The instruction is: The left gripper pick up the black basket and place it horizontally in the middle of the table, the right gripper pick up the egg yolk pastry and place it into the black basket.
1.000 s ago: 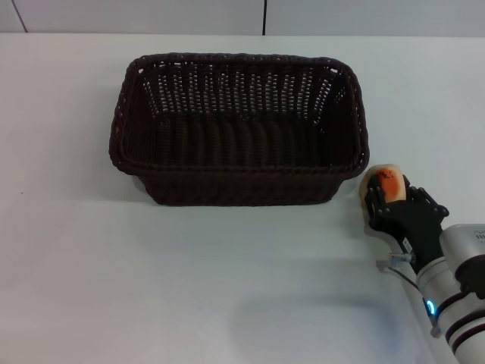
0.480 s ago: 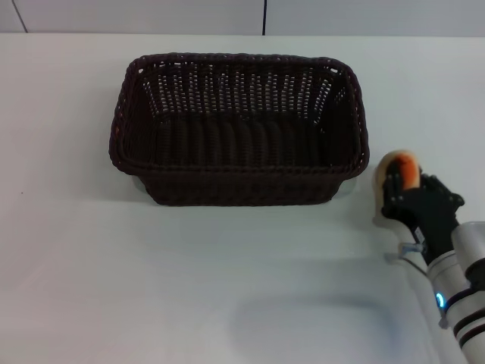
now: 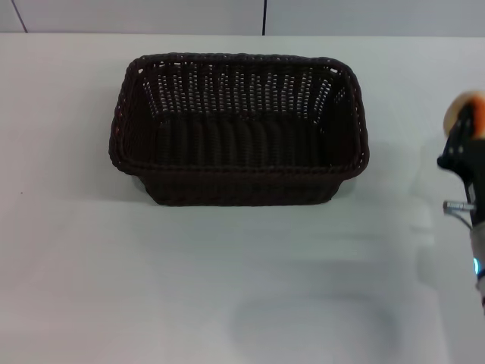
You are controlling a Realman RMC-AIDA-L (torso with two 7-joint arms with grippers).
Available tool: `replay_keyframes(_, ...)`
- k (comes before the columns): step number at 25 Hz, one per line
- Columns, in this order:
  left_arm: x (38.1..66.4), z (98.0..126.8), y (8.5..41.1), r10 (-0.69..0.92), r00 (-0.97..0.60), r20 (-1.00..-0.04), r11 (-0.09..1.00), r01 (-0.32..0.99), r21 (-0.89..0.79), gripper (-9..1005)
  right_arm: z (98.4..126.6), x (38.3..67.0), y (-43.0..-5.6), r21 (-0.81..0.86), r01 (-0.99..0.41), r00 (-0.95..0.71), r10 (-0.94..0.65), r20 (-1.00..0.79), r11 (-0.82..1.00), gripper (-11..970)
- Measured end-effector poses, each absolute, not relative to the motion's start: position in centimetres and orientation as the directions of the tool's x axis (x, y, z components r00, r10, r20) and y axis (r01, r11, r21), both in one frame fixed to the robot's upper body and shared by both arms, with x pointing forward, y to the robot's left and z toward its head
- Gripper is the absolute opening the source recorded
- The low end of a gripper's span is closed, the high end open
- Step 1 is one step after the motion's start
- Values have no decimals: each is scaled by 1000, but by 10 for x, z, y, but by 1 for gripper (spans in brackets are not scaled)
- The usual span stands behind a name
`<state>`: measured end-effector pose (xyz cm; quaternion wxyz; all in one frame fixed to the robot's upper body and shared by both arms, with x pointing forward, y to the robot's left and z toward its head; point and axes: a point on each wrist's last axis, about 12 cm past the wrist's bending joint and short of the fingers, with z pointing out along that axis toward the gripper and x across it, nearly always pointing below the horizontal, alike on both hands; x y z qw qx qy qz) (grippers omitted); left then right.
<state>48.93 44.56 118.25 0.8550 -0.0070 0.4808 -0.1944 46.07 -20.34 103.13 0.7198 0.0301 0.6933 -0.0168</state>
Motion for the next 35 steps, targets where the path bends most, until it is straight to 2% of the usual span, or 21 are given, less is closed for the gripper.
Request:
replay_keyframes(4, 489, 1182, 446, -340, 462, -819, 924, 326, -200, 267, 1051, 467, -187, -22, 8, 139, -23, -990, 1000, 177)
replay_keyframes(8, 489, 1180, 446, -345, 458, -819, 923, 324, -208, 267, 1071, 473, -160, -45, -127, 243, -13, -970, 991, 137)
replay_keyframes(12, 490, 1180, 446, -346, 458, -819, 923, 324, -209, 267, 1076, 476, -147, -55, -194, 252, -5, -968, 980, 104)
replay_keyframes(18, 489, 1181, 446, -349, 463, -815, 922, 323, -211, 267, 1072, 494, -119, -97, -355, 177, -35, -984, 930, 74)
replay_keyframes(21, 489, 1181, 446, -350, 465, -813, 922, 323, -212, 267, 1072, 496, -116, -105, -377, 165, -45, -985, 920, 73)
replay_keyframes(26, 489, 1181, 446, -351, 465, -813, 922, 322, -214, 267, 1070, 498, -117, -107, -382, 151, -52, -987, 918, 115)
replay_keyframes(32, 489, 1180, 445, -354, 464, -812, 921, 325, -216, 267, 1069, 498, -128, -98, -324, 148, -52, -988, 941, 165)
replay_keyframes(35, 488, 1179, 445, -359, 460, -812, 919, 328, -220, 267, 1070, 498, -134, -91, -292, 152, -48, -987, 952, 276)
